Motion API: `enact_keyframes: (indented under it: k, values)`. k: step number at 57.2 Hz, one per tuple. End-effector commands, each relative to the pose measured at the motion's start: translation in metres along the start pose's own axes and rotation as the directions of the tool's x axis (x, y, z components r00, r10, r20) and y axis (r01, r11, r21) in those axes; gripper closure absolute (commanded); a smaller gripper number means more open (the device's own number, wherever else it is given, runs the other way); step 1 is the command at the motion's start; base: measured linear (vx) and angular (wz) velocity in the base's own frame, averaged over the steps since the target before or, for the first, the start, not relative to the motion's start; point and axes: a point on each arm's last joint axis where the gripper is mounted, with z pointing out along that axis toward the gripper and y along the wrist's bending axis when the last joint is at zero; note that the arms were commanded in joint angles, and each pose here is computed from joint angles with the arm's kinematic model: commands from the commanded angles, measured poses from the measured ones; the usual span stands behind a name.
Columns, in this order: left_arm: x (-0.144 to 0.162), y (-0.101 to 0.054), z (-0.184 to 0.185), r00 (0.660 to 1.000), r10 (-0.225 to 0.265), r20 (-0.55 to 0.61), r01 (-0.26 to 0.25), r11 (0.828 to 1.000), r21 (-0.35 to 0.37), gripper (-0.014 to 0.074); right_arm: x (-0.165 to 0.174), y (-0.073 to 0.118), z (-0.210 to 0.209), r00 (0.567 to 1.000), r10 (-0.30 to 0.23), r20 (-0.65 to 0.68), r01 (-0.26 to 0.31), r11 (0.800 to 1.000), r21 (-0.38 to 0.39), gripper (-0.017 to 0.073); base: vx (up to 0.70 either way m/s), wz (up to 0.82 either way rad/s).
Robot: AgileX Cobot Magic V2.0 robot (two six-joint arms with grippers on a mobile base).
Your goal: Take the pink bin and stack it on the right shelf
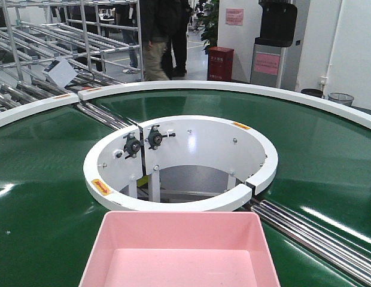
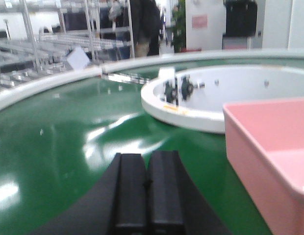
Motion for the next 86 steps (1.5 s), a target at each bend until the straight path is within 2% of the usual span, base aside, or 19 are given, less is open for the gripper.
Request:
enact_keyframes:
  k: [1,10,15,17,21,27,33,36,41,46,53,67,69,71,74,80,86]
  values:
    - [-0.012,0.001,0.000,0.988,-0.022,0.151,0.024,1.000,-0.008,0.0595,-0.016,0.000,-0.001,0.984,-0.011,0.178,0.011,1.000,0.002,0.0571,0.00,0.00]
    - [-0.027,0.002,-0.002,0.968,-0.023,0.249,0.027,1.000,-0.011,0.0595,-0.024,0.001,-0.003,0.966,-0.023,0.257,0.023,1.000,0.002,0.0571,0.00,0.00]
    - [-0.050,0.003,-0.007,0.950,-0.023,0.311,0.028,1.000,-0.011,0.0595,-0.037,-0.001,-0.007,0.951,0.041,0.305,-0.040,0.999,-0.010,0.0569,0.00,0.00]
    - [-0.065,0.003,-0.010,0.936,-0.022,0.350,0.028,1.000,-0.012,0.0595,-0.049,-0.002,-0.009,0.945,0.087,0.315,-0.085,0.996,-0.020,0.0569,0.00,0.00]
    - [-0.091,0.004,-0.015,0.929,-0.022,0.369,0.028,1.000,-0.010,0.0595,-0.074,-0.003,-0.012,0.947,0.126,0.295,-0.123,0.992,-0.028,0.0569,0.00,0.00]
    - [-0.121,0.004,-0.010,0.973,-0.021,0.230,0.022,1.000,-0.003,0.0595,-0.101,-0.005,-0.007,0.977,0.108,0.184,-0.107,0.994,-0.016,0.0569,0.00,0.00]
    - [-0.136,0.005,0.007,0.995,-0.021,0.094,0.021,1.000,0.002,0.0592,-0.110,-0.005,0.016,0.994,0.022,0.102,-0.022,1.000,0.001,0.0568,0.00,0.00]
    - [-0.135,0.005,0.018,0.999,-0.019,0.039,0.019,1.000,0.003,0.0591,-0.108,-0.005,0.029,0.997,0.025,0.072,-0.025,1.000,-0.002,0.0568,0.00,0.00]
    - [-0.128,0.004,0.037,0.999,-0.027,-0.043,0.027,1.000,0.005,0.0588,-0.102,-0.005,0.045,0.998,0.059,0.000,-0.059,0.998,-0.006,0.0565,0.00,0.00]
    - [-0.121,0.004,0.051,0.993,-0.032,-0.115,0.033,0.999,0.004,0.0568,-0.096,-0.004,0.059,0.992,0.114,-0.060,-0.115,0.993,-0.003,0.0547,0.00,0.00]
    - [-0.114,0.004,0.066,0.986,-0.014,-0.167,0.015,1.000,0.007,0.0496,-0.087,-0.003,0.071,0.981,0.142,-0.135,-0.143,0.990,0.006,0.0492,0.00,0.00]
    - [-0.095,0.003,0.091,0.956,-0.015,-0.293,0.019,1.000,0.009,0.0164,-0.080,-0.003,0.081,0.973,0.140,-0.184,-0.140,0.990,0.010,0.0211,0.00,0.00]
    - [-0.092,0.003,0.095,0.950,-0.026,-0.313,0.029,1.000,0.006,0.0135,-0.079,-0.003,0.082,0.970,0.146,-0.192,-0.147,0.989,0.012,0.0177,0.00,0.00]
    - [-0.091,0.003,0.098,0.948,-0.041,-0.316,0.043,0.999,0.001,0.0114,-0.077,-0.003,0.083,0.962,0.182,-0.205,-0.182,0.983,0.021,0.0142,0.00,0.00]
    - [-0.091,0.003,0.102,0.947,-0.052,-0.316,0.054,0.999,-0.002,0.0093,-0.076,-0.003,0.084,0.953,0.191,-0.234,-0.190,0.981,0.026,0.0113,0.00,0.00]
    - [-0.099,-0.001,0.112,0.916,-0.060,-0.398,0.075,0.997,0.020,0.0092,-0.087,-0.002,0.096,0.905,0.176,-0.387,-0.175,0.984,0.038,0.0107,0.00,0.00]
    - [-0.113,-0.011,0.133,0.882,-0.039,-0.470,0.083,0.994,0.073,0.0092,-0.112,0.004,0.124,0.872,0.075,-0.483,-0.100,0.995,-0.026,0.0107,0.00,0.00]
